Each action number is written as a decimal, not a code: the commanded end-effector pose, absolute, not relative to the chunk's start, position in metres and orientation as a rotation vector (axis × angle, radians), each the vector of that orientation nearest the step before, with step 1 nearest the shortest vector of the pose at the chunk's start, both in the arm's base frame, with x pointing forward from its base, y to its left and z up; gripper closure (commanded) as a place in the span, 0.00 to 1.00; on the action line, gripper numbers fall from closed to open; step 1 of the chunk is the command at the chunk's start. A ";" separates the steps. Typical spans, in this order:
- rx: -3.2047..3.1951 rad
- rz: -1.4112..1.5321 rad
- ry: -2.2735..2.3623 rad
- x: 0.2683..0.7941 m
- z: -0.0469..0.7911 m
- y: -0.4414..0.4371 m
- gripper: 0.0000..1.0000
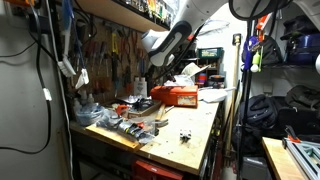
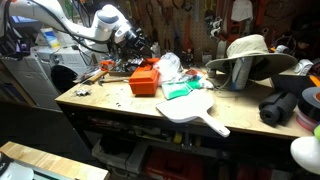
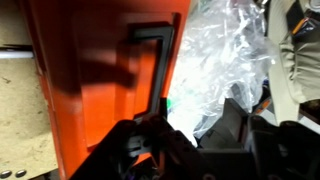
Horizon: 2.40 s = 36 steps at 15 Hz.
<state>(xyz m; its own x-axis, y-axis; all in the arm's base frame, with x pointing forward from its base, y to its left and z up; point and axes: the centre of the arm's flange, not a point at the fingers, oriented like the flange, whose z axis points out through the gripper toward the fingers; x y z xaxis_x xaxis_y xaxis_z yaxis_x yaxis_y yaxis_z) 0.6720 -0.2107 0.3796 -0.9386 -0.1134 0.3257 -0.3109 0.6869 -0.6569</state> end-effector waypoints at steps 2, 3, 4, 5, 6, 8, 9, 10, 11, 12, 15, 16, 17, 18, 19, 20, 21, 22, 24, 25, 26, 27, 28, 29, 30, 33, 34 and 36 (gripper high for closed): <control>0.676 1.114 -2.570 0.625 0.412 -0.199 0.00; 0.743 1.088 -2.556 0.612 0.418 -0.193 0.00; 0.799 1.050 -2.547 0.602 0.422 -0.189 0.00; 0.858 1.010 -2.547 0.589 0.424 -0.185 0.00; 0.918 0.975 -2.538 0.577 0.427 -0.181 0.00; 1.037 0.918 -2.526 0.550 0.432 -0.174 0.00; 1.099 0.893 -2.516 0.538 0.434 -0.171 0.00; 1.160 0.873 -2.509 0.527 0.436 -0.170 0.00; 1.222 0.854 -2.502 0.517 0.436 -0.169 0.00; 1.280 0.833 -2.490 0.509 0.436 -0.168 0.00; 1.459 0.809 -2.439 0.488 0.437 -0.177 0.00; 1.517 0.811 -2.415 0.484 0.439 -0.181 0.00; 1.574 0.811 -2.395 0.482 0.441 -0.183 0.00; 1.629 0.811 -2.372 0.481 0.445 -0.185 0.00; 1.685 0.808 -2.350 0.479 0.451 -0.183 0.00; 1.738 0.807 -2.331 0.475 0.457 -0.180 0.00; 1.799 0.797 -2.314 0.471 0.461 -0.177 0.00; 1.859 0.796 -2.291 0.465 0.467 -0.173 0.00; 1.781 0.849 -2.278 0.488 0.470 -0.176 0.00; 1.825 0.848 -2.262 0.482 0.474 -0.171 0.00; 1.849 0.848 -2.254 0.478 0.477 -0.168 0.00; 1.859 0.847 -2.251 0.475 0.477 -0.167 0.00; 1.864 0.847 -2.248 0.473 0.477 -0.166 0.00; 1.867 0.846 -2.247 0.473 0.477 -0.166 0.00; 1.869 0.845 -2.245 0.473 0.477 -0.166 0.00; 2.074 0.609 -2.161 0.471 0.469 -0.125 0.00; 2.106 0.543 -2.125 0.474 0.462 -0.107 0.00; 2.196 0.410 -2.083 0.478 0.451 -0.076 0.00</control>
<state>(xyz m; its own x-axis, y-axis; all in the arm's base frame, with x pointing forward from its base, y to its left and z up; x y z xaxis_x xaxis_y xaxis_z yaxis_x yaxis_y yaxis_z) 0.4757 -0.1095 0.4638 -0.0568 -0.9451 0.3217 -0.9774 -0.0130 -0.2108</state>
